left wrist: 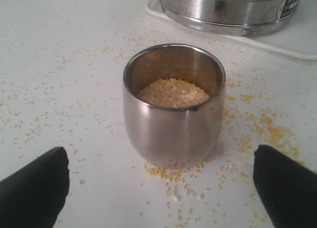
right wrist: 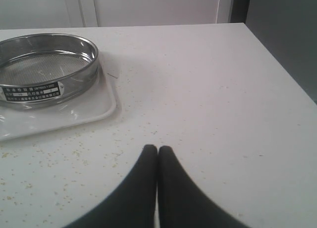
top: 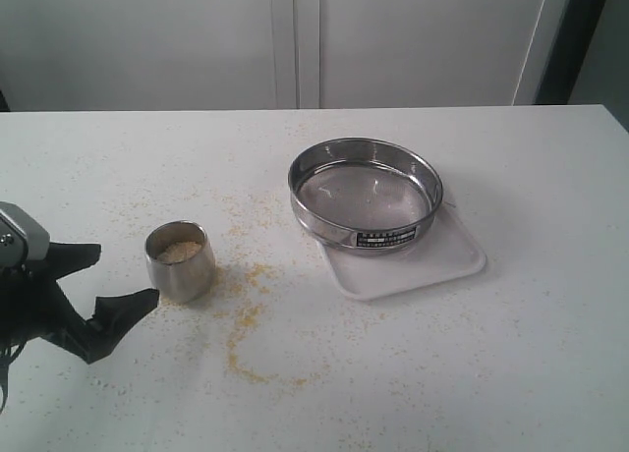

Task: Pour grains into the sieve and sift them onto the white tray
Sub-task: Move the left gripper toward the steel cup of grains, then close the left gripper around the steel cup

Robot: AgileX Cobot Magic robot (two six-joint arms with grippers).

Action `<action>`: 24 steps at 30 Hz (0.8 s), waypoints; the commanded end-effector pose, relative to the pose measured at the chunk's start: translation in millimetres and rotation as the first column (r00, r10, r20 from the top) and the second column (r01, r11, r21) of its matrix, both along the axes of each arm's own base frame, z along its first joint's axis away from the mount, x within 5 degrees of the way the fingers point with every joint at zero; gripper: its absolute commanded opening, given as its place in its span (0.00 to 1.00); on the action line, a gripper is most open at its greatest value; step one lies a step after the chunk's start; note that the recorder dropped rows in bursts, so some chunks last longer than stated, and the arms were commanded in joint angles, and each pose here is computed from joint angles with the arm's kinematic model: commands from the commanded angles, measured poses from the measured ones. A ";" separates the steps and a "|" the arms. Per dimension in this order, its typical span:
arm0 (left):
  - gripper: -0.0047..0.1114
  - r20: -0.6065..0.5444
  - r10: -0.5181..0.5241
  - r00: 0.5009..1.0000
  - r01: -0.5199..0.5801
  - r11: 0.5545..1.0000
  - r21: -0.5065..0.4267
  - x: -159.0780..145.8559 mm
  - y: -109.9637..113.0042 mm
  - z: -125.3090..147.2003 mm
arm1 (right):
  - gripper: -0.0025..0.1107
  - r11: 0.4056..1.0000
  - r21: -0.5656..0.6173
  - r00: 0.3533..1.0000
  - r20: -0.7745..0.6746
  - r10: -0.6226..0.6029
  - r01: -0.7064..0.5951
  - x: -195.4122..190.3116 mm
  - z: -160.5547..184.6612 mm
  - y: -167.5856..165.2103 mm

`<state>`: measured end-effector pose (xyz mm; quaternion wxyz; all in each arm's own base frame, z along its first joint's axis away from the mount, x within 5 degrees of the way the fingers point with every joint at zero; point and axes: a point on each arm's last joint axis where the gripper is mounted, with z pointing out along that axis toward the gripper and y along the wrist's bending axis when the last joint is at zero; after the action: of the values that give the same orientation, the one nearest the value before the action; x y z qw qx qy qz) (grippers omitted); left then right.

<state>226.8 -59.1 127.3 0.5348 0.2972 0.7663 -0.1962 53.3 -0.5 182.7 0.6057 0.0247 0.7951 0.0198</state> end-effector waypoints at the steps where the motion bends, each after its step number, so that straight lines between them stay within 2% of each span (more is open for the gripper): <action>1: 0.94 0.009 -0.003 1.000 0.003 1.000 -0.016 7.6 -2.0 1.9 | 0.02 1.000 -0.004 1.000 0.014 -0.005 0.005 0.2 -0.3 -0.4; 8: 0.94 -0.023 -0.035 0.999 0.034 0.999 -0.012 19.7 -7.1 -10.6 | 0.02 1.000 -0.004 1.000 0.014 -0.005 0.005 0.2 -0.3 -0.4; 14: 0.94 -0.004 -0.110 0.994 0.110 0.994 0.008 32.5 -25.5 -18.3 | 0.02 1.000 -0.004 1.000 0.014 -0.005 0.005 0.2 -0.3 -0.4; 24: 0.94 0.024 -0.107 0.994 0.107 0.994 0.001 53.8 -31.6 -20.7 | 0.02 1.000 -0.004 1.000 0.014 -0.005 0.005 0.2 -0.3 -0.4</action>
<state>276.2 -88.2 106.7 0.5287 0.3387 0.7466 -0.2197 53.3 -0.5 182.7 0.6057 0.0247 0.7951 0.0198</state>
